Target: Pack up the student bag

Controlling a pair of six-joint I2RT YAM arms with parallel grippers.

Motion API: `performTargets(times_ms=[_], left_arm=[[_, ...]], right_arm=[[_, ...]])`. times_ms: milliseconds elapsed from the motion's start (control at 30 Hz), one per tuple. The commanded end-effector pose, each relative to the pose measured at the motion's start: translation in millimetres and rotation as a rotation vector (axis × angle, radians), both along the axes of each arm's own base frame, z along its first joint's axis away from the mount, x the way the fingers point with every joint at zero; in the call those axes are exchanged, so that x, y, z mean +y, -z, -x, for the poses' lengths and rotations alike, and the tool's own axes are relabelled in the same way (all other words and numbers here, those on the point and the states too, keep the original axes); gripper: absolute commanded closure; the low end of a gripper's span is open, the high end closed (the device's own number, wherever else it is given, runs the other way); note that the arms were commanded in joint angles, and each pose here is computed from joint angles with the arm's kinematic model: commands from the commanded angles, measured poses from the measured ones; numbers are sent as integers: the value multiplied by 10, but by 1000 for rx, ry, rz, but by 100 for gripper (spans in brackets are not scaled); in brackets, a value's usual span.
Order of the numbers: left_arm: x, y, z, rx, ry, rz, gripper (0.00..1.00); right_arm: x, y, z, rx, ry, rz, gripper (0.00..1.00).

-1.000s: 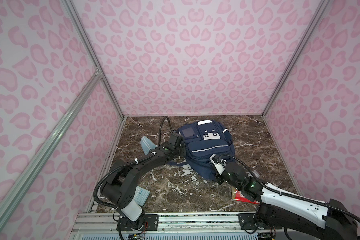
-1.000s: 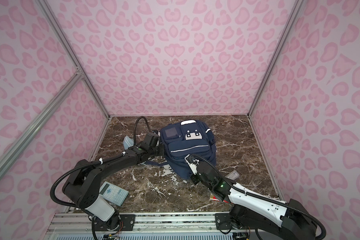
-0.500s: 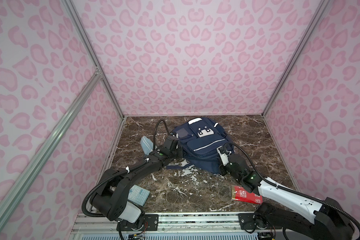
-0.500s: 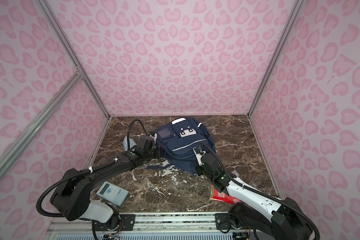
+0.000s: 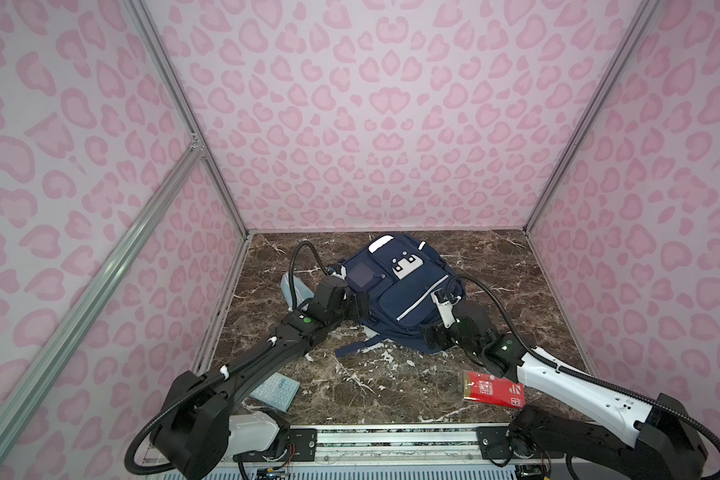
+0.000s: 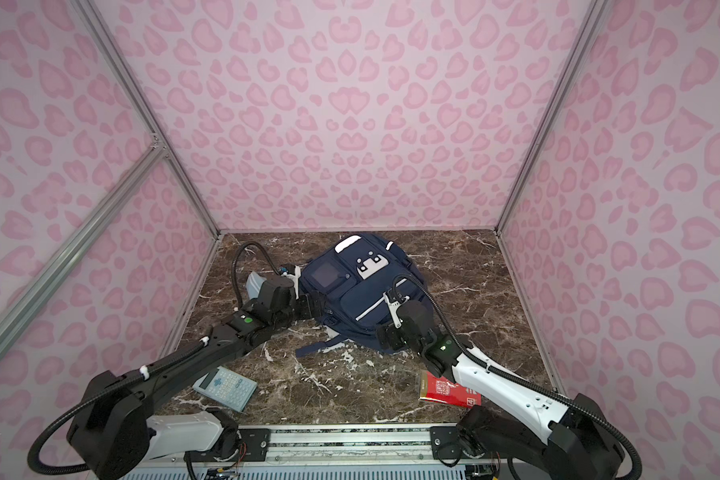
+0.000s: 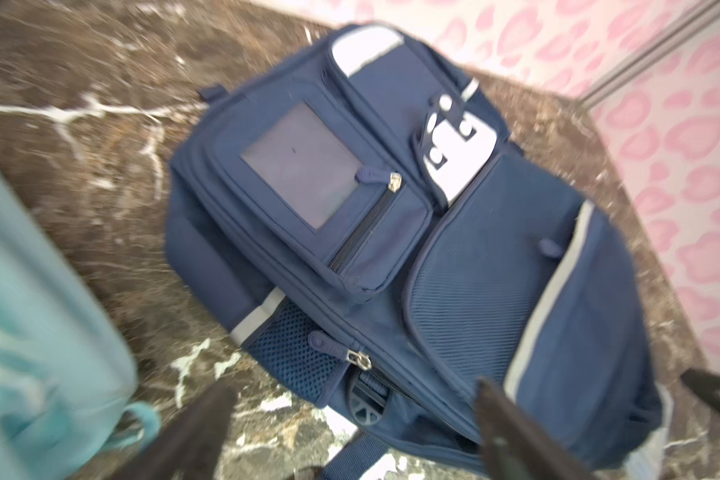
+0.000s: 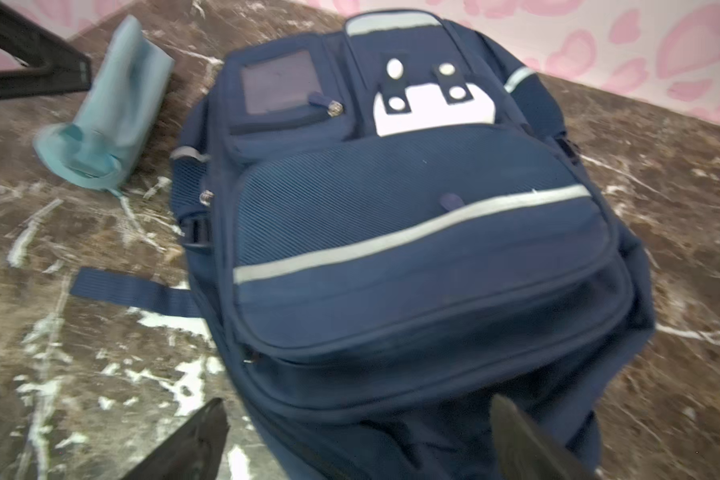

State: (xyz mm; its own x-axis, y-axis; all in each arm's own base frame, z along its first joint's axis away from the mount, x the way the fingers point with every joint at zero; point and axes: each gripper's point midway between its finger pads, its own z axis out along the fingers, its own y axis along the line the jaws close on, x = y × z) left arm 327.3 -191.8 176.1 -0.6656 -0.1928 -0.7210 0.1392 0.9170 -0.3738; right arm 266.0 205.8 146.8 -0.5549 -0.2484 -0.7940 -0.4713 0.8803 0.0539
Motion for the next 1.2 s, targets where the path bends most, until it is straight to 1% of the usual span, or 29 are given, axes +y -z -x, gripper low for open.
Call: performTargets(times_ms=[0, 67, 133, 200, 267, 300, 367, 433, 500, 567, 633, 733, 800, 867, 933, 1000, 1033, 1067, 1133, 1167], left_arm=[[279, -224, 135, -46, -84, -5, 2], [476, -388, 253, -85, -131, 22, 2], [729, -427, 348, -99, -201, -4, 3], [1008, -332, 432, -68, -287, -71, 4], [1171, -212, 499, -34, -311, -104, 4], [1241, -170, 529, -25, -324, -100, 4], [1348, -78, 543, -8, -340, -50, 4], [1448, 15, 523, 42, -366, 38, 4], [1474, 86, 474, 57, -379, 103, 4], [1499, 179, 424, 67, -389, 126, 4], [1487, 292, 400, 101, -381, 139, 4], [1464, 388, 400, 117, -370, 149, 4], [1472, 410, 421, 118, -373, 148, 3], [1489, 397, 442, 115, -377, 138, 3], [1514, 382, 457, 110, -385, 129, 3], [1494, 379, 457, 107, -378, 139, 2], [1473, 382, 458, 110, -367, 145, 2], [1442, 385, 460, 114, -351, 152, 2], [1320, 358, 469, 115, -280, 178, 0], [1293, 337, 475, 112, -266, 190, 0]], right_arm=[[317, -159, 53, -13, -4, -127, 1], [710, -296, 90, -22, -80, -213, 1], [1026, -324, 42, 7, -101, -262, 1], [1309, -252, -53, 33, -106, -238, 1], [1583, -141, -142, 79, -114, -188, 1], [1760, -84, -184, 99, -131, -183, 1], [2086, 23, -255, 122, -171, -189, 3], [2409, 174, -337, 148, -211, -191, 6], [2677, 304, -429, 174, -240, -203, 9], [2926, 412, -534, 196, -256, -208, 10], [3130, 570, -631, 224, -270, -194, 12], [3343, 778, -723, 248, -283, -171, 18], [3438, 877, -755, 268, -290, -172, 30], [3513, 955, -762, 297, -298, -180, 47], [3589, 964, -746, 315, -319, -204, 70], [3607, 926, -716, 309, -330, -201, 88], [3599, 872, -692, 295, -335, -187, 96], [3582, 829, -661, 282, -339, -172, 100], [3511, 602, -590, 234, -342, -159, 100], [3461, 510, -553, 217, -341, -159, 100]])
